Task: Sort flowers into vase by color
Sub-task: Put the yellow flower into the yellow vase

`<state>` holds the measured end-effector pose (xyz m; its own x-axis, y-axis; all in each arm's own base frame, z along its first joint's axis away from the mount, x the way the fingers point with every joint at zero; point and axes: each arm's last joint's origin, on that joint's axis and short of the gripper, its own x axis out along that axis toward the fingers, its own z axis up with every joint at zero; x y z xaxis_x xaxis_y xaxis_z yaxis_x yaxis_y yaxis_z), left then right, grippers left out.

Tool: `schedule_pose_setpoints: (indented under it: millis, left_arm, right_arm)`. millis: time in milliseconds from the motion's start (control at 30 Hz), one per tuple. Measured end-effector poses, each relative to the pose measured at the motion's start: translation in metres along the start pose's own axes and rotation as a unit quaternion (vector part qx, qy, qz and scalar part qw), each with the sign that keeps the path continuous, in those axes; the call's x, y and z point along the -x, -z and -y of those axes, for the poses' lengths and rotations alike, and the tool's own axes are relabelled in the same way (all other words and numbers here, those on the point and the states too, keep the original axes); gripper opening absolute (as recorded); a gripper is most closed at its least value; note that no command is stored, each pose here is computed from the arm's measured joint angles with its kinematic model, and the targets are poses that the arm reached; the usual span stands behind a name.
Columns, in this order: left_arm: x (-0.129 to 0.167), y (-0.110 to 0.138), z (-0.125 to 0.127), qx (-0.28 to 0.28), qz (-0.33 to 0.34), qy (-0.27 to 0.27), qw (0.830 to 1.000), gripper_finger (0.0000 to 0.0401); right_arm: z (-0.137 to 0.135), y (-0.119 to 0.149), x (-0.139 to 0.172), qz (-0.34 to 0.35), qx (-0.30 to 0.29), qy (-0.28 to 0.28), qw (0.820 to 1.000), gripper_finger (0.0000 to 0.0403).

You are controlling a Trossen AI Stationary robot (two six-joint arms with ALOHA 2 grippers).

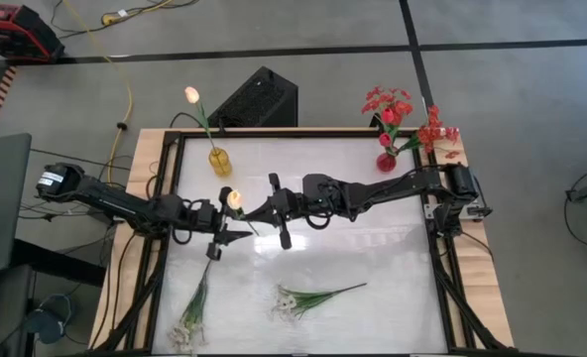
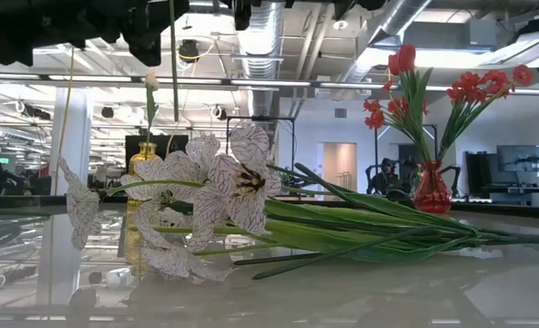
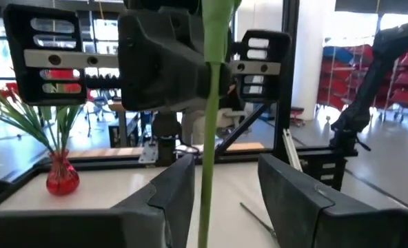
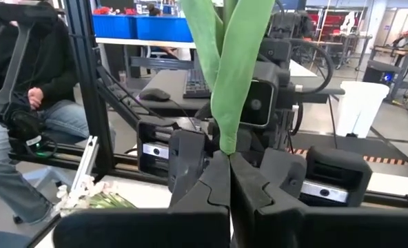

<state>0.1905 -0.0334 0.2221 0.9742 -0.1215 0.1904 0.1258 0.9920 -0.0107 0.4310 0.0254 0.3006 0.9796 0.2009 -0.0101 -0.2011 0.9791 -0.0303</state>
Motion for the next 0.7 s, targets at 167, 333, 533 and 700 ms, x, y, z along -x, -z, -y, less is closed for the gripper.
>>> schedule_pose_setpoints:
  millis: [167,333,533,700]
  left_arm:
    - [-0.001,0.001,0.000,-0.001,-0.015,-0.008,1.000,0.0090]
    - [-0.001,0.001,-0.001,-0.009,-0.016,-0.018,1.000,0.0009]
    - [-0.001,0.001,-0.002,-0.011,-0.018,-0.041,0.999,0.0001]
    - [0.004,-0.003,-0.005,-0.023,-0.019,-0.079,0.996,0.0001]
  right_arm:
    - [0.000,0.000,0.000,-0.001,0.000,0.000,1.000,0.0019]
    - [0.002,0.001,0.000,-0.007,0.000,0.001,1.000,0.0036]
    - [0.003,0.004,0.000,-0.021,0.023,0.011,0.999,0.0079]
    - [0.008,-0.010,0.017,-0.064,0.042,0.048,0.996,0.0127]
